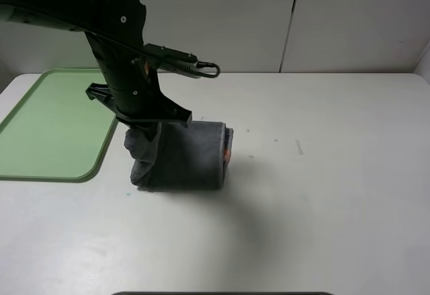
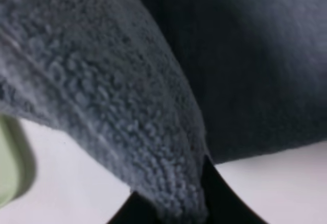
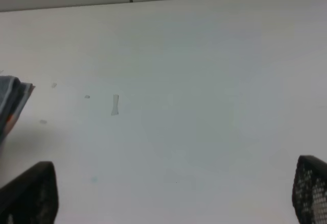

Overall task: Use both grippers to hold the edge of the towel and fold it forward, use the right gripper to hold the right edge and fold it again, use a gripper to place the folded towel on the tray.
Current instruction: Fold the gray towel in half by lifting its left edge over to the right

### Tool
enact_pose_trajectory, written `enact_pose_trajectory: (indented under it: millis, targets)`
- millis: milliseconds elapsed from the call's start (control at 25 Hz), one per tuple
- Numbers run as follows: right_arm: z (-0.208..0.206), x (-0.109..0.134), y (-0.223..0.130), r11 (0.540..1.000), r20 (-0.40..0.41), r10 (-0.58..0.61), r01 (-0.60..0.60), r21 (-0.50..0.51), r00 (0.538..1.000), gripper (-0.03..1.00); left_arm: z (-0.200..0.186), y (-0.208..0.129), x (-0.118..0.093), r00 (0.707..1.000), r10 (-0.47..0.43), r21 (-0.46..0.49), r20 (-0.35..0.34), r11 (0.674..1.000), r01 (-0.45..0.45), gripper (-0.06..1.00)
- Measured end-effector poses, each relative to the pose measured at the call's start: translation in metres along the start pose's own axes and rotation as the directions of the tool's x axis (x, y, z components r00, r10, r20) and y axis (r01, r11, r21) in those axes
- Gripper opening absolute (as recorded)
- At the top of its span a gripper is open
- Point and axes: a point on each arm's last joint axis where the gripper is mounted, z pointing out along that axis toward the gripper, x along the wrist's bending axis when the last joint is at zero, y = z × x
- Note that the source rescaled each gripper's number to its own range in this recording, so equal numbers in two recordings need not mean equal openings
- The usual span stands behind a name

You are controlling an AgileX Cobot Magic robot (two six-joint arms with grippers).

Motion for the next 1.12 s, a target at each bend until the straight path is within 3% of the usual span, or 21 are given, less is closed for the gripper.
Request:
enact_pose_trajectory:
  millis: [520, 1120]
  targets:
    - [0.000, 0.000, 0.000, 1.000, 0.000, 0.000, 0.000, -0.001, 1.000, 1.00, 0.005, -0.006, -0.045, 0.990, 0.115, -0.055, 0.087, 0.992, -0.110, 0.08]
    - [0.000, 0.000, 0.000, 1.000, 0.000, 0.000, 0.000, -0.001, 1.000, 1.00, 0.019, -0.006, -0.057, 0.984, 0.129, -0.074, 0.119, 0.990, -0.121, 0.07]
